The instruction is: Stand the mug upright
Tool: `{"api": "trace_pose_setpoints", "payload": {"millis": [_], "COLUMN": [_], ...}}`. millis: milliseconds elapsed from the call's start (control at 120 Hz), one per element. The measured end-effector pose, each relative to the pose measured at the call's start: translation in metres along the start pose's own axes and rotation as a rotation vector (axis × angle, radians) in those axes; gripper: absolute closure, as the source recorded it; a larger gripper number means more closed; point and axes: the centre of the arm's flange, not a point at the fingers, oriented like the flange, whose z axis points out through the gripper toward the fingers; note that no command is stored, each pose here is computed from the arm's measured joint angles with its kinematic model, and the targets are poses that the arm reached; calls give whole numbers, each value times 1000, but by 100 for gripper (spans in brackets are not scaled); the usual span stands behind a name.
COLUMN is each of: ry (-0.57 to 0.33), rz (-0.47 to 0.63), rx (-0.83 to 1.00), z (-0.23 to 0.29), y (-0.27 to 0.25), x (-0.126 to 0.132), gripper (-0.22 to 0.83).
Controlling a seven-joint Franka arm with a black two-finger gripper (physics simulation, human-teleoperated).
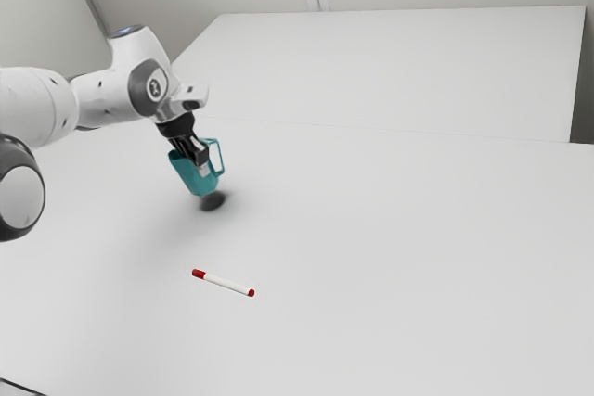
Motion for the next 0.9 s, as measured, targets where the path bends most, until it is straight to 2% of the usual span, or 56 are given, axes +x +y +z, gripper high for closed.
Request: {"api": "trace_pose_setpoints", "payload": {"millis": [258, 450, 600, 742, 808, 900], "ry": [-20, -16, -8, 61, 107, 166], "rz": [-76, -137, -175, -196, -199, -168], "rx": [65, 67, 71, 97, 107, 109], "z": [22, 25, 15, -57, -115, -211], "y": [-1, -1, 0, -1, 6, 46], "x": [6, 7, 7, 20, 25, 42], "gripper": [78, 37, 18, 9, 7, 4]}}
